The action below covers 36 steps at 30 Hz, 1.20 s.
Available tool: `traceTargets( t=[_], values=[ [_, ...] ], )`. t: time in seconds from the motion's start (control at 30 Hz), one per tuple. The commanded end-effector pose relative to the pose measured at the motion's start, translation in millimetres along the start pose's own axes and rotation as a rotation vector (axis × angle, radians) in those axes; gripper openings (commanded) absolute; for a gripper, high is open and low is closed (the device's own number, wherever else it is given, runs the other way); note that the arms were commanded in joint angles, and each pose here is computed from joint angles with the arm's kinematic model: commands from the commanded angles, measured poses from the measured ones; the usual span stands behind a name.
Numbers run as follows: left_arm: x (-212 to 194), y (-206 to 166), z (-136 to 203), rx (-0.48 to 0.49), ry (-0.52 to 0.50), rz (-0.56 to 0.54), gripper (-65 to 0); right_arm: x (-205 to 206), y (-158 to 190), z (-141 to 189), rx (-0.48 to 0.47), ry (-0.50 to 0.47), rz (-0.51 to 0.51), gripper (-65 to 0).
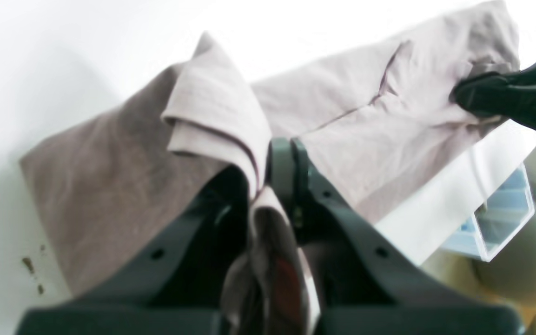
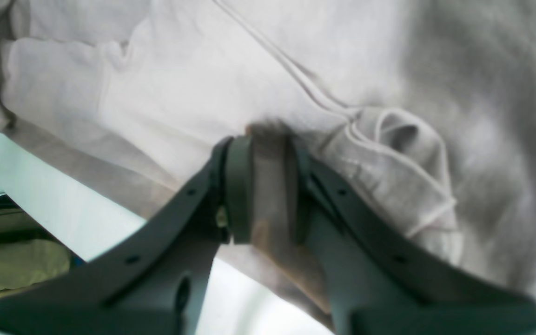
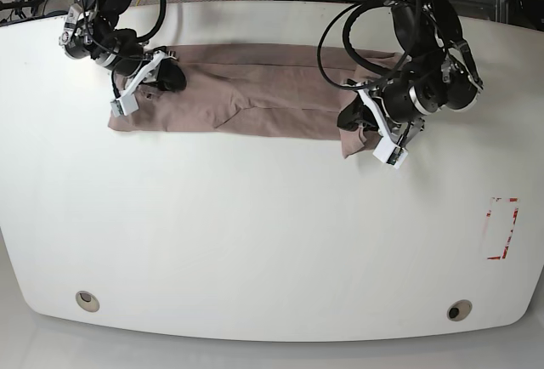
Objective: Fold the T-shirt properly
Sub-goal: 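Fold the strip end with the left gripper toward the right gripper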
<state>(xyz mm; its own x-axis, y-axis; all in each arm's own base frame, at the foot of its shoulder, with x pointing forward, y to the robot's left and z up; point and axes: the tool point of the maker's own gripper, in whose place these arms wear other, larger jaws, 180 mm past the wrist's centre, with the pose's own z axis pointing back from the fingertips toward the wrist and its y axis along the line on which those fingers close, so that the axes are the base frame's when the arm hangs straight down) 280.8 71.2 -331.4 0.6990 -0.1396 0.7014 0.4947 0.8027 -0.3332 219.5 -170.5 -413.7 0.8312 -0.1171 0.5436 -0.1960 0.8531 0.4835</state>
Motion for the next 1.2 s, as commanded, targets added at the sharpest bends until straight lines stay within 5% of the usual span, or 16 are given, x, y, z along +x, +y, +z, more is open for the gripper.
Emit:
traceTargets(
  t=[0.0,0.2,0.5,0.8,0.93,1.07,1.17],
  values=[
    [16.3,-10.8,-1.5,-0.034,-0.048,-0.036,-64.6,4.6,-3.3,3.6,-0.017,0.002,0.021,-53.4],
    [10.4,-13.2,-8.6,-0.057,-0.026,-0.022,-63.3,3.6,-3.3,2.8,-0.015,0.002,0.016,-53.4],
    [8.9,-13.9,-23.0,-0.102,-0.004,0.005,-41.9,8.8,-3.2,2.9,-0.016,-0.007,0.024,-53.4],
    [20.4,-106.0,-53.4,-0.327,0.07,-0.257,-41.5,9.4,-3.0,2.1,-0.014,-0.007,0.024,-53.3],
    [41.2,-127.3,-44.5,-0.386,0.01,-0.342,-41.5,13.4,4.0,-3.5,0.006,-0.003,0.044,-53.3],
    [54.4,-120.6,-32.9,-0.357,-0.043,-0.351,-41.5,15.8,4.9,-3.4,0.007,-0.007,0.05,-53.3],
    [53.5,-82.6,-19.6,-0.256,-0.044,-0.331,-41.5,17.7,5.6,-3.1,0.007,-0.009,0.055,-53.3]
  ],
)
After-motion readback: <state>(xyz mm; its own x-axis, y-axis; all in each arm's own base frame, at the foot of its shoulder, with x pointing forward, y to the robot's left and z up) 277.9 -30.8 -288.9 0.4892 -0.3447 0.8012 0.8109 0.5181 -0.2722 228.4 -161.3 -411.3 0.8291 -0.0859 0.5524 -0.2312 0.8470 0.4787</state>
